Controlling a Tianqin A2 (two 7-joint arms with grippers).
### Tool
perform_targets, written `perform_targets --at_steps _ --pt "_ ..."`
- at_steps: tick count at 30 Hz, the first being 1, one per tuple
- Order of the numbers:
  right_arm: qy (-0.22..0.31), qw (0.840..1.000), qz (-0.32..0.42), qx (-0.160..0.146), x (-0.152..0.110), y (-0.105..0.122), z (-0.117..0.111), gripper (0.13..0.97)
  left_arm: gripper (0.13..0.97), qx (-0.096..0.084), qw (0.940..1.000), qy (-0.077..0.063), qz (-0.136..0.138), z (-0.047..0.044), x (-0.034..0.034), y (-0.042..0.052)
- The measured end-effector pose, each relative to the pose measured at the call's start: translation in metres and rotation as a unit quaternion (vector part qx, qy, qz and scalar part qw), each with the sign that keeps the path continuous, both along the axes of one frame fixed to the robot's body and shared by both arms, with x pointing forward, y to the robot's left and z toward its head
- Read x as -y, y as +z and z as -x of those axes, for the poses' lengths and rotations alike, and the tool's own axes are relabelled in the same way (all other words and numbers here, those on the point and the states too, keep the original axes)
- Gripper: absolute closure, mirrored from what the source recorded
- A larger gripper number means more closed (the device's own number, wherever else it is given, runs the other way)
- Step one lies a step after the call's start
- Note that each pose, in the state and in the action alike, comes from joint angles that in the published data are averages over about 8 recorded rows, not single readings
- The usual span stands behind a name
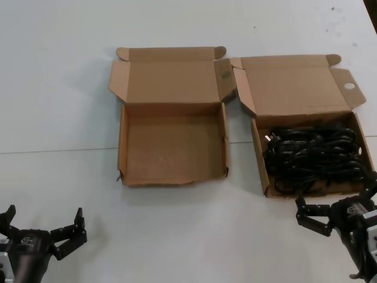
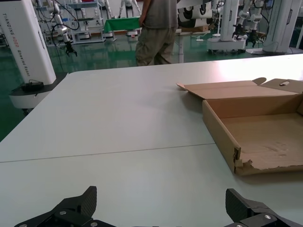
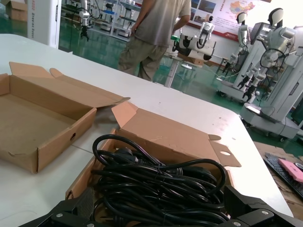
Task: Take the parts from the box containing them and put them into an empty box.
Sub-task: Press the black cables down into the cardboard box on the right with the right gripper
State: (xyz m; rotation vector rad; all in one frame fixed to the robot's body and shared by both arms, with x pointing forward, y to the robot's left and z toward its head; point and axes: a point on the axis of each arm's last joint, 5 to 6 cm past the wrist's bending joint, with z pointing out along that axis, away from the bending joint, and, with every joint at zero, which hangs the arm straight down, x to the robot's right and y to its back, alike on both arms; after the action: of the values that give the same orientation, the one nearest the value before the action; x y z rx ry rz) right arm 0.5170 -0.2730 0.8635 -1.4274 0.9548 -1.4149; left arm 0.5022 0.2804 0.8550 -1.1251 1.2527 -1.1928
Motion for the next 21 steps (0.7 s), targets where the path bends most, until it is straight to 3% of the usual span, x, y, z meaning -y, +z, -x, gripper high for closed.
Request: perform_targets --at_steps 21 --pt "0.000 1.000 0.000 0.000 0.0000 0.0000 0.0000 0.130 0.132 0.000 1.0000 0.000 0.000 0.0000 0.0000 0.0000"
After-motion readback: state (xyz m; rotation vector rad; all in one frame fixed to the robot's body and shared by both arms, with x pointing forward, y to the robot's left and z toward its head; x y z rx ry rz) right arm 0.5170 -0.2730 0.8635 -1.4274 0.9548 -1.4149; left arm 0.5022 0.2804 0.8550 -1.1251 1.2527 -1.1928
